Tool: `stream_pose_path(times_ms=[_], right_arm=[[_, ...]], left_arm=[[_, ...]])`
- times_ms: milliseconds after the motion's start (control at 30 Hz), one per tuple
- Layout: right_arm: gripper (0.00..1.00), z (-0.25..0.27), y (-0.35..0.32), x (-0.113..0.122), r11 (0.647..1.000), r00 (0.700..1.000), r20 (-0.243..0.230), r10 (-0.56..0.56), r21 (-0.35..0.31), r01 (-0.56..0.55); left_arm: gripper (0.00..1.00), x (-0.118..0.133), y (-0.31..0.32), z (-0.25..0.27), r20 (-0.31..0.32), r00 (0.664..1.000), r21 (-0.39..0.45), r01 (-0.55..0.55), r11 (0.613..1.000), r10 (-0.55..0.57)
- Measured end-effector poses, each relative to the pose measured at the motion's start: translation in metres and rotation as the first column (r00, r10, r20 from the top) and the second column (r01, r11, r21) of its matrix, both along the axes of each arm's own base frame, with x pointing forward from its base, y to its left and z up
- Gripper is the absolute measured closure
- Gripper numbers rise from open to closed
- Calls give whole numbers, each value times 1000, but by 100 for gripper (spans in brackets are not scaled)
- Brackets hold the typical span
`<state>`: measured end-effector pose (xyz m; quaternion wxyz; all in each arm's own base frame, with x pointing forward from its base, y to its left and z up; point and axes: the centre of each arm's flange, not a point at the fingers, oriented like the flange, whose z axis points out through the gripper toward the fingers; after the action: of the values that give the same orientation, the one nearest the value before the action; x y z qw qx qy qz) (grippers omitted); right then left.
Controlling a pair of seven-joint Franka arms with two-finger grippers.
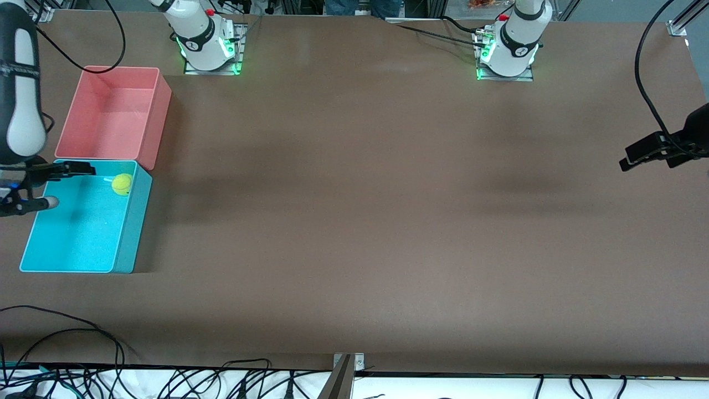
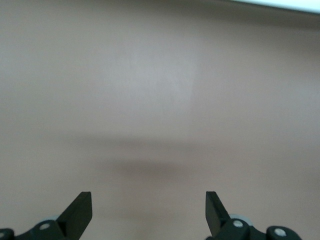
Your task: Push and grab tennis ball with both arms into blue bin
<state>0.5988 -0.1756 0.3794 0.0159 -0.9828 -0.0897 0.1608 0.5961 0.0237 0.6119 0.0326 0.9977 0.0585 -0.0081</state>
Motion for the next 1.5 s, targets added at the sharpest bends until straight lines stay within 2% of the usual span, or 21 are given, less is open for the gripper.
stream_pose_path(times_ms=[200, 433, 667, 933, 1100, 1300, 1500], right_arm=[[0, 52, 30, 15, 998, 999, 21, 50, 22, -51], [0, 102, 78, 21, 991, 987, 97, 127, 37, -131], [0, 139, 120, 13, 982, 976, 135, 173, 48, -180], [0, 143, 159, 12, 989, 982, 128, 137, 45, -144], [0, 148, 178, 7, 991, 983, 139, 123, 39, -130], [0, 159, 190, -10, 999, 977, 211, 36, 15, -40], [0, 171, 201, -35, 999, 953, 297, -50, 8, 50]], left_arm=[[0, -5, -6, -6, -48, 999, -3, 13, 1000, -13], [0, -5, -6, -7, -52, 999, -1, 12, 1000, -12], [0, -6, -10, -8, -64, 997, 86, 46, 995, -40], [0, -9, -21, -13, -95, 994, 91, 70, 993, -61], [0, -13, -22, -20, -112, 992, 85, 72, 994, -62], [0, -15, -24, -20, -110, 992, 69, 72, 995, -64], [0, -14, -27, -19, -101, 993, 44, 71, 997, -66]])
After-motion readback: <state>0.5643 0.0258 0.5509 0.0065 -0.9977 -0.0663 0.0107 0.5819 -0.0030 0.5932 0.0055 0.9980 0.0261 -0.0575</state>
